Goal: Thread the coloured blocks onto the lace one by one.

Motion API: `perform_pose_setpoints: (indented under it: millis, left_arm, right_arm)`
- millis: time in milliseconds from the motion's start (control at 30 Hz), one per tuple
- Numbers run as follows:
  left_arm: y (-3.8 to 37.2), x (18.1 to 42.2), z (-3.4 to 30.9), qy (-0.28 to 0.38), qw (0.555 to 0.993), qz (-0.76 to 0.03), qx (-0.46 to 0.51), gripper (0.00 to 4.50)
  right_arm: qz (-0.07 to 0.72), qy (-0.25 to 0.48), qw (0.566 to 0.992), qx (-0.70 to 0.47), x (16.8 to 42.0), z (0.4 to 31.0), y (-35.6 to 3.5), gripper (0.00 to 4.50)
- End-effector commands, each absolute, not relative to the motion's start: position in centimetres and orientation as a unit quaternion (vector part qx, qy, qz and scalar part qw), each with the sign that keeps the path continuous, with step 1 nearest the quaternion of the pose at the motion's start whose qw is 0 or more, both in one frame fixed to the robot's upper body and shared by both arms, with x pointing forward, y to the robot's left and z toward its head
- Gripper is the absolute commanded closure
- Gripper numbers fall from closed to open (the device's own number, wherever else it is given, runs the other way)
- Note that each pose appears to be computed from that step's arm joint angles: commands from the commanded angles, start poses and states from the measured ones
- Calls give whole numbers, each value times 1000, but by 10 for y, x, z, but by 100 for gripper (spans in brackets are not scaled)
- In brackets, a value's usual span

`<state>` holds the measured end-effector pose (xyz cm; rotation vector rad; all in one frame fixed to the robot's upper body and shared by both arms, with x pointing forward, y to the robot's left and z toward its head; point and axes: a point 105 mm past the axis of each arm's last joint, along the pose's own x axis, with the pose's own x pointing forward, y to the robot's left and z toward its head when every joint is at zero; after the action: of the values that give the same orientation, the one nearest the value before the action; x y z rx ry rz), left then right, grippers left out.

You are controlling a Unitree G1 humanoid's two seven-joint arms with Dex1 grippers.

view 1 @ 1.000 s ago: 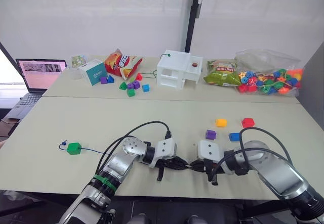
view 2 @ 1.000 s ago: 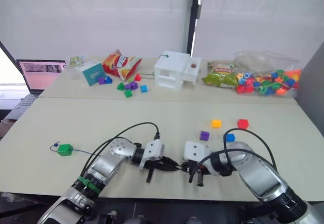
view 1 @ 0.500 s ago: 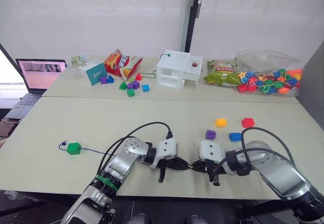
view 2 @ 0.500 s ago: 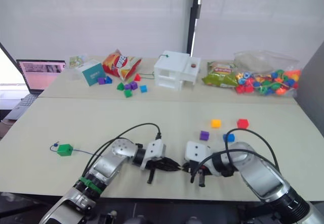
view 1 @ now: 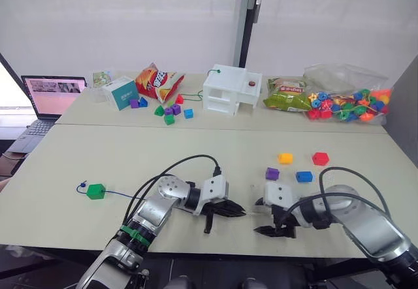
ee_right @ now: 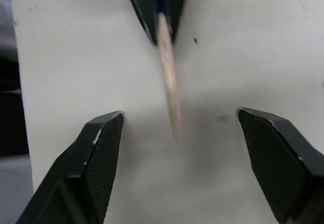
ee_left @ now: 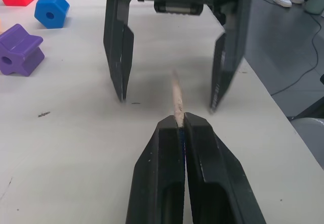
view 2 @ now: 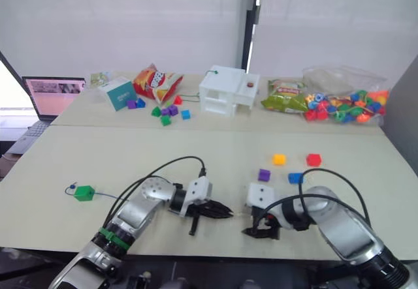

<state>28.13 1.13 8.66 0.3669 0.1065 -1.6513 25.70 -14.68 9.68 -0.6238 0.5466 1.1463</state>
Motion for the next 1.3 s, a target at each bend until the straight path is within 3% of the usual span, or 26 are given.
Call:
perform_pose_setpoints:
  millis: [33, 233, 500, 833, 1300]
  left_arm:
    - [15, 279, 93, 31, 660, -731, 170, 450]
    - [34, 277, 97, 31, 680, -714, 166, 450]
    - [52, 274, 115, 24, 719, -680, 140, 450]
    - [50, 268, 117, 28, 724, -677, 131, 450]
    - [46, 263, 112, 30, 738, -665, 115, 450]
  right_arm:
    - [487, 234, 796, -273, 258, 111, -162, 79]
    - [363, 181, 902, -145, 254, 126, -189, 79]
    - [138, 121, 980, -77, 233, 119, -232, 79]
    - [-40, 80, 994, -65, 263, 103, -267, 79]
    - [-107, 48, 992, -41, 349, 136, -294, 79]
